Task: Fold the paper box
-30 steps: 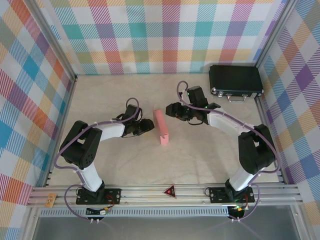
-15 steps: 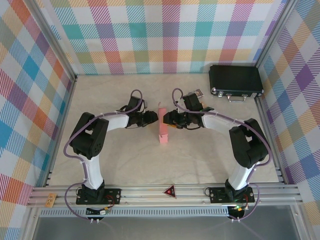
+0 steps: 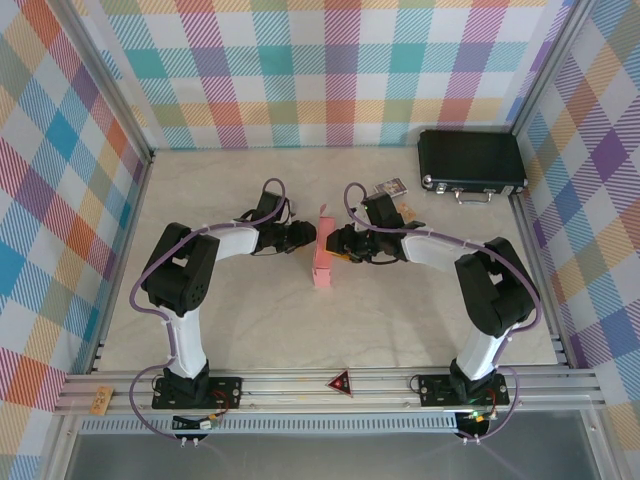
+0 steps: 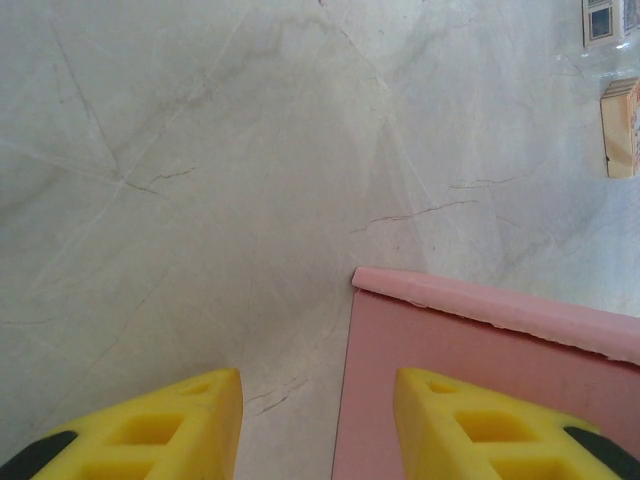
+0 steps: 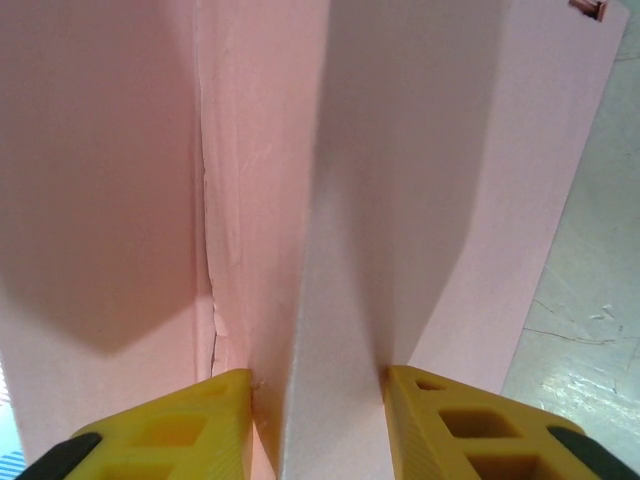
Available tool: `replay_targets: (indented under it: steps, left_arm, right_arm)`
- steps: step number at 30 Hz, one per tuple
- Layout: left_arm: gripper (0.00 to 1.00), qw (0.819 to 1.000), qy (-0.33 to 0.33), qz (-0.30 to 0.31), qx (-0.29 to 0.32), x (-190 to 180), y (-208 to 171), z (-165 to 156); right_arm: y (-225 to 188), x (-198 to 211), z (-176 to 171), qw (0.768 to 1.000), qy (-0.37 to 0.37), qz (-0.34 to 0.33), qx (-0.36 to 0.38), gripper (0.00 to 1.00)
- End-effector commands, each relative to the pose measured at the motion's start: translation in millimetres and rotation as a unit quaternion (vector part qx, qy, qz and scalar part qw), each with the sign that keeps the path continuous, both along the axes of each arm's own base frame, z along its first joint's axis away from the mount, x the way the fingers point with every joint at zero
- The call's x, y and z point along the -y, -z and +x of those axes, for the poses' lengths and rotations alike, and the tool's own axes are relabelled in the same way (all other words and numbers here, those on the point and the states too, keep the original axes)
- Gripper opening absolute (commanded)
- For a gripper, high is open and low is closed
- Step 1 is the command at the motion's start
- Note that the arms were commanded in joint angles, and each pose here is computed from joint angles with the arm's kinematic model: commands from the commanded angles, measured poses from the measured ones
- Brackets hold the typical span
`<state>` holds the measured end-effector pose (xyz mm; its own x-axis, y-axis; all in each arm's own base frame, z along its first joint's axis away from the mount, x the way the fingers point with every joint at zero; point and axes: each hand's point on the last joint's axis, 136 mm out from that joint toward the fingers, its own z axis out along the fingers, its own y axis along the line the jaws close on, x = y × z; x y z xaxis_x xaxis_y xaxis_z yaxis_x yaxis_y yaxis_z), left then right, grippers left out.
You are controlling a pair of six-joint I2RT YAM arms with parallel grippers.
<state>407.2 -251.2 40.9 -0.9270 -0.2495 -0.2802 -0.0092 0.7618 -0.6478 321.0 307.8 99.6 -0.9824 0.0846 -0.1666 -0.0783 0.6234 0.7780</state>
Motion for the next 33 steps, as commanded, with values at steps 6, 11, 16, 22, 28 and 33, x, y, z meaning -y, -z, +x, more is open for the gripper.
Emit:
replay_targets:
  steps: [6, 11, 16, 22, 28, 33]
  left_arm:
    - [0.44, 1.0, 0.01, -0.008, 0.01, 3, -16, 2]
    - [0.45, 0.999, -0.016, 0.001, 0.037, -7, -41, 5]
    - [0.49, 0.996, -0.043, 0.026, 0.076, -23, -76, 5]
    - [0.62, 0.99, -0.047, 0.072, 0.113, -33, -112, -8]
    - [0.84, 0.987, -0.022, 0.122, 0.103, -18, -120, -34]
    - [0.9, 0.979, -0.007, 0.181, 0.096, -7, -112, -44]
  right_arm:
    - [27, 15, -9, 0.998, 0.034, -0.045, -0.031, 0.37]
    - [-8, 12, -1, 0.999, 0.03, -0.028, 0.024, 0.45]
    - [-38, 22, 4, 0.996, 0.05, -0.04, 0.065, 0.52]
    - [-41, 60, 3, 0.985, 0.094, -0.115, 0.091, 0.54]
    - [-33, 99, -1, 0.975, 0.122, -0.159, 0.094, 0.54]
    - [-30, 121, -6, 0.971, 0.139, -0.172, 0.09, 0.54]
